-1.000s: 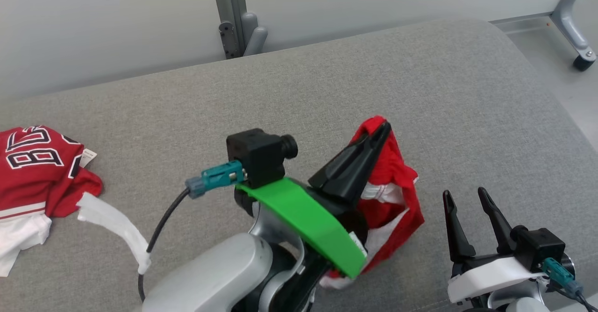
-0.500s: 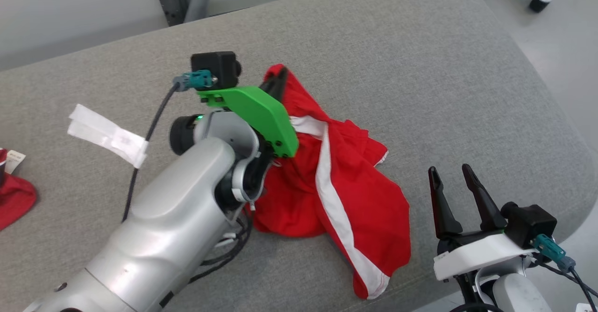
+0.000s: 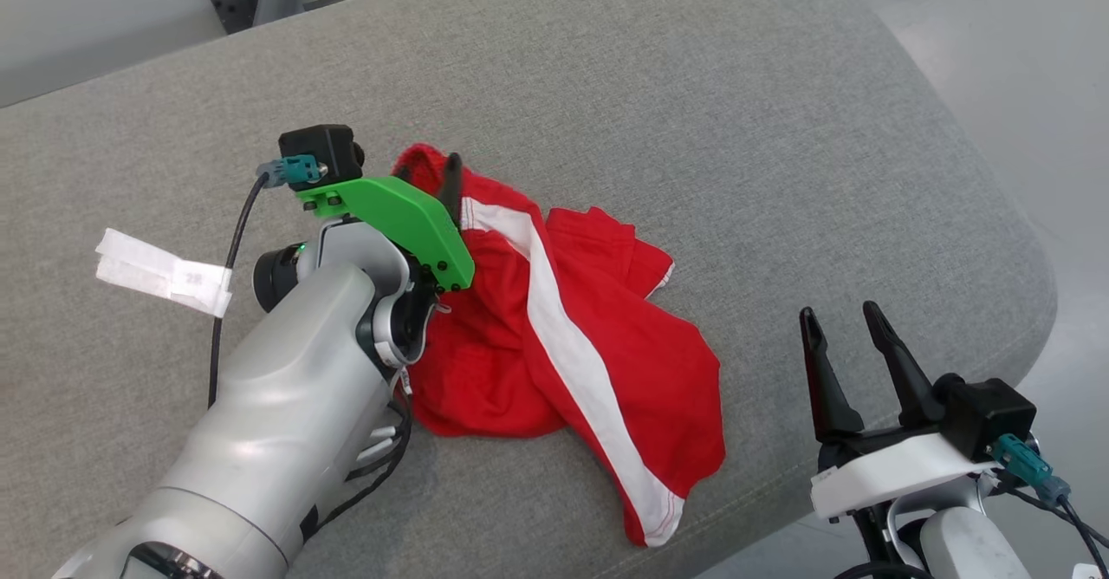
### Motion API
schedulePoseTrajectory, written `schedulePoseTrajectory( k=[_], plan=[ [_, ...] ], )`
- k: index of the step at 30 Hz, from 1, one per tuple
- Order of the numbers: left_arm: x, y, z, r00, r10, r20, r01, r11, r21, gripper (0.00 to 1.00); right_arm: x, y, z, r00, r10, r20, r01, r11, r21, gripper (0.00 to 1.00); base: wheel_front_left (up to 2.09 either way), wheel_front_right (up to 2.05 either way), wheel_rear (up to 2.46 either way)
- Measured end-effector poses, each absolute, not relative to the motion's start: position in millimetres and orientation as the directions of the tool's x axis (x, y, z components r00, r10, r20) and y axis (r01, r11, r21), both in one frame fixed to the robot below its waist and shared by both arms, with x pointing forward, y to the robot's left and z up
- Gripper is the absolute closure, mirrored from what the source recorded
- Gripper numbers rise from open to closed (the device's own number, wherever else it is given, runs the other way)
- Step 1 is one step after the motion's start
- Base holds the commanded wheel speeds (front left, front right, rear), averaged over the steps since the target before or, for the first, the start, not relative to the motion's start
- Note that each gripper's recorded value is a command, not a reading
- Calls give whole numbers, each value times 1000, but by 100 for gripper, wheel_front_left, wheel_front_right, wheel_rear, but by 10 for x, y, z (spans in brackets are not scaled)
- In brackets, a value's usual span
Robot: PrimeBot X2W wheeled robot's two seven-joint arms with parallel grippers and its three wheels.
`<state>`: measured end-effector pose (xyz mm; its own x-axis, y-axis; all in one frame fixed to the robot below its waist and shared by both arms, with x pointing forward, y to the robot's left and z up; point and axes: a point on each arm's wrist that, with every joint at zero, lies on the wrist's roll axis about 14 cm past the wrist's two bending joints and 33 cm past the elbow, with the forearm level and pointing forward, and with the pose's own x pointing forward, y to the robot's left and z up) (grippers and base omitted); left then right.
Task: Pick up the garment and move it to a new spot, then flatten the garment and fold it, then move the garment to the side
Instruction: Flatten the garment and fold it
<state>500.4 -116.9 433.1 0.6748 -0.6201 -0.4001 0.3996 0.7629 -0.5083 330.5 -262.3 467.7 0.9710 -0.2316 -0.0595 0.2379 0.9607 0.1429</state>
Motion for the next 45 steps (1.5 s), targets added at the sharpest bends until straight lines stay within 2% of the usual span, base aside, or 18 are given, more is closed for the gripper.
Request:
schedulePoseTrajectory(
  k=[9, 14, 18, 25, 29, 35, 43, 44, 45],
  plan=[
    [4943, -1052, 4664, 709, -649, -277, 447, 717, -535, 0, 3230, -2588, 4716, 974, -220, -42, 224, 965, 133, 0, 0, 0, 0],
    [4584, -847, 4396, 684, -642, -348, 398, 727, -559, 0, 3247, -2473, 4731, 983, -183, -32, 186, 972, 141, 0, 0, 0, 0],
    [4482, -740, 4310, 678, -629, -381, 389, 746, -540, 0, 3289, -2399, 4764, 987, -157, -18, 158, 977, 145, 0, 0, 0, 0],
    [4288, -891, 4186, 586, -688, -428, 432, 712, -553, 0, 3295, -2394, 4746, 987, -156, -25, 158, 977, 142, 0, 0, 0, 0],
    [4248, -942, 4076, 536, -698, -474, 478, 714, -511, 0, 3284, -2406, 4719, 986, -163, -35, 166, 975, 146, 0, 0, 0, 0],
    [4379, -954, 3992, 517, -685, -513, 557, 724, -406, 0, 3239, -2491, 4683, 980, -195, -50, 200, 968, 152, 0, 0, 0, 0],
    [4376, -1125, 4009, 471, -730, -494, 599, 676, -429, 0, 3176, -2556, 4647, 973, -222, -66, 230, 960, 159, 0, 0, 0, 0],
    [4350, -1134, 3994, 457, -734, -503, 600, 672, -435, 49, 3172, -2559, 4647, 973, -223, -66, 231, 960, 160, 0, 0, 0, 0],
    [4319, -1146, 3987, 443, -738, -509, 603, 665, -440, 81, 3169, -2561, 4650, 973, -224, -65, 231, 960, 161, 0, 0, 0, 0]
  ],
)
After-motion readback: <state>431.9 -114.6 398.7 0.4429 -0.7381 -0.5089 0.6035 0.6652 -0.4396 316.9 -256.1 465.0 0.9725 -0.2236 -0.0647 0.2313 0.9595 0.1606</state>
